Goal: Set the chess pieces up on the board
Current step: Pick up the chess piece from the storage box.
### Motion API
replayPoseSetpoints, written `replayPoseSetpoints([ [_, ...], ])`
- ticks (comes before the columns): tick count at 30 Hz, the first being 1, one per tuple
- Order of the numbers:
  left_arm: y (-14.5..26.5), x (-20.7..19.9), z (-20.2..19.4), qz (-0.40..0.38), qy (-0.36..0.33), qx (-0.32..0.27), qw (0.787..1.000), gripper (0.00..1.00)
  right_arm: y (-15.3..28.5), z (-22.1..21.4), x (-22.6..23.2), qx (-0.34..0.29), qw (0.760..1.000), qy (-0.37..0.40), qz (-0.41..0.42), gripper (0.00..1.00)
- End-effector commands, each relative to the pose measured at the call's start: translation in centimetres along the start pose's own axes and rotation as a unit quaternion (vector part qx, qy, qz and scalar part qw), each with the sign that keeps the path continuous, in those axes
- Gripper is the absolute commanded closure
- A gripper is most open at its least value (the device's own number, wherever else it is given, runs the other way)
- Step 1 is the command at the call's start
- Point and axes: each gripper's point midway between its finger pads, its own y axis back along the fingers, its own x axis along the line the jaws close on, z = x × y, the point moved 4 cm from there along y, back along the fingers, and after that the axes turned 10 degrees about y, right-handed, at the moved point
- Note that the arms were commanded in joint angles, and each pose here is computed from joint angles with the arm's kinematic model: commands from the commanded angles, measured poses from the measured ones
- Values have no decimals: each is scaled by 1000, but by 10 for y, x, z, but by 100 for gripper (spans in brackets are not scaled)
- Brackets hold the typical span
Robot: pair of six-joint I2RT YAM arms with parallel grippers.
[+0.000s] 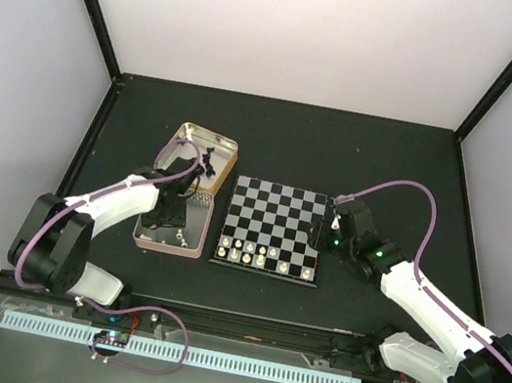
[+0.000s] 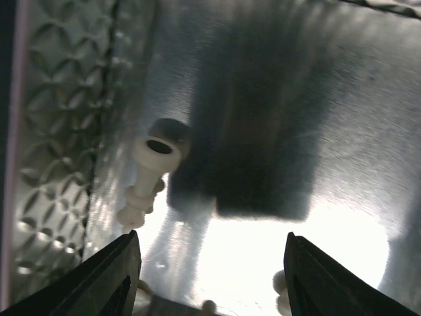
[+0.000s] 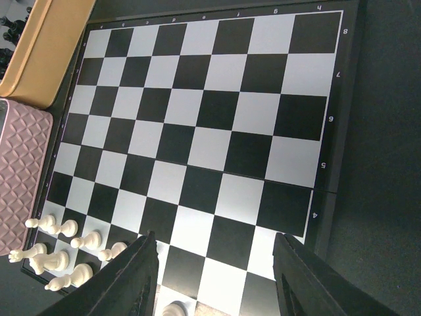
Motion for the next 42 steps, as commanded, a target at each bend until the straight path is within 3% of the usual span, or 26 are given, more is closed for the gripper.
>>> replayPoseSetpoints([
  [1, 4, 15, 17, 28, 33, -28, 999, 38, 3, 9, 3, -17, 1000, 2, 6, 52],
  [7, -12, 20, 23, 40, 57, -28, 997, 44, 3, 9, 3, -17, 1000, 1, 6, 52],
  [17, -29, 25, 21, 62, 59, -14, 996, 68, 5, 10, 3, -19, 1000, 2, 4, 51],
  [28, -38, 15, 30, 30, 46, -6, 998, 70, 7, 11, 3, -23, 1000, 2, 5, 52],
  [35, -35, 14, 35, 26, 41, -19, 999, 85, 10, 11, 3, -28, 1000, 0, 6, 52],
  [42, -5, 11, 45, -18, 52, -57, 997, 87, 13, 13, 5, -35, 999, -2, 16, 52],
])
